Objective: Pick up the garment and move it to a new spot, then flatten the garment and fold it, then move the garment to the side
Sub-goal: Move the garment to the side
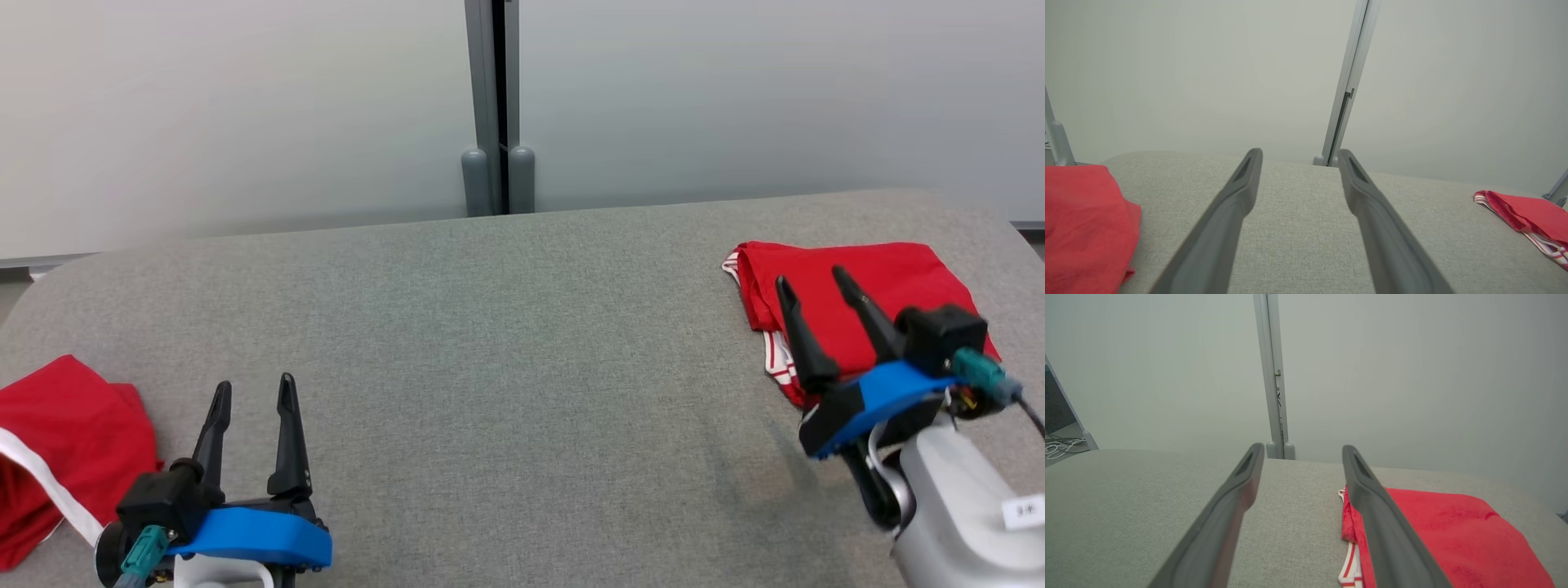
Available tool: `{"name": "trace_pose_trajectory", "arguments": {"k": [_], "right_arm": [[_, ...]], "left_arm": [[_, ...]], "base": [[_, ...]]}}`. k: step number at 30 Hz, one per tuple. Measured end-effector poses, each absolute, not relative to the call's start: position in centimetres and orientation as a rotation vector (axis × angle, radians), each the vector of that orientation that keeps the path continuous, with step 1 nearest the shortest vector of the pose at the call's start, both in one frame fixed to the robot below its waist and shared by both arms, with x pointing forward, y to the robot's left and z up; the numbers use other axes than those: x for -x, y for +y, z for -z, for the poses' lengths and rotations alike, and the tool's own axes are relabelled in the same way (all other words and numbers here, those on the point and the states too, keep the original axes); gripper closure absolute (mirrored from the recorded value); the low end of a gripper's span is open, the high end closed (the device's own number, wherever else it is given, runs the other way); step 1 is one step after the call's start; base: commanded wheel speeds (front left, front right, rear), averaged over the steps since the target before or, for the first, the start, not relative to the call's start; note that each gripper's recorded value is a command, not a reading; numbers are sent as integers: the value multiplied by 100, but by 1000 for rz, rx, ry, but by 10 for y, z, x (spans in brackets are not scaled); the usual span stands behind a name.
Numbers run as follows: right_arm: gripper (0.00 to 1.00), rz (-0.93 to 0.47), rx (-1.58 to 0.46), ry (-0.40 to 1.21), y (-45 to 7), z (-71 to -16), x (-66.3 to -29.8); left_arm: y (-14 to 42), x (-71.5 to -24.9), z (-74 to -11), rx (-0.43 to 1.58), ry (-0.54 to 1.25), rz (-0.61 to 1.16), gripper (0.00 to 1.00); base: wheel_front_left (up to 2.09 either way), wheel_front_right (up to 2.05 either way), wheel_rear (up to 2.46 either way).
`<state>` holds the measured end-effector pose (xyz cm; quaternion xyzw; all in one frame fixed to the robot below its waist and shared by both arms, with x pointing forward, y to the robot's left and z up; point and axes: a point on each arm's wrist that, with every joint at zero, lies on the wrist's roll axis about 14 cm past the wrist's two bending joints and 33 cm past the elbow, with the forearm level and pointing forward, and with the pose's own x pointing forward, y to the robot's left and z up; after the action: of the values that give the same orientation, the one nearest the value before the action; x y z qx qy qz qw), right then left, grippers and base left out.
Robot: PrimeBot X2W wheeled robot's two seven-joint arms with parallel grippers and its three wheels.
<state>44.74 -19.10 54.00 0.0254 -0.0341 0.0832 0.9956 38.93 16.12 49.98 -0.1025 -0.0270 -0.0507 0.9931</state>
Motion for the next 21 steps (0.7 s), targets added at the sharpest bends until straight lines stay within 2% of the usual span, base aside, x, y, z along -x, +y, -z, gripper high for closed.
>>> {"name": "trace_pose_trajectory", "arguments": {"k": [3, 12, 21], "right_arm": [[0, -193, -68, -70, -181, -534, -434], [0, -153, -124, -44, -183, -510, -401], [0, -125, -141, -41, -183, -504, -390]], "left_arm": [[165, -384, -498, 195, -50, 91, 0], [159, -374, -489, 189, -23, 105, 0], [156, -372, -485, 188, -8, 113, 0]], "base": [[0, 0, 0], [0, 0, 0], [0, 0, 0]]}}
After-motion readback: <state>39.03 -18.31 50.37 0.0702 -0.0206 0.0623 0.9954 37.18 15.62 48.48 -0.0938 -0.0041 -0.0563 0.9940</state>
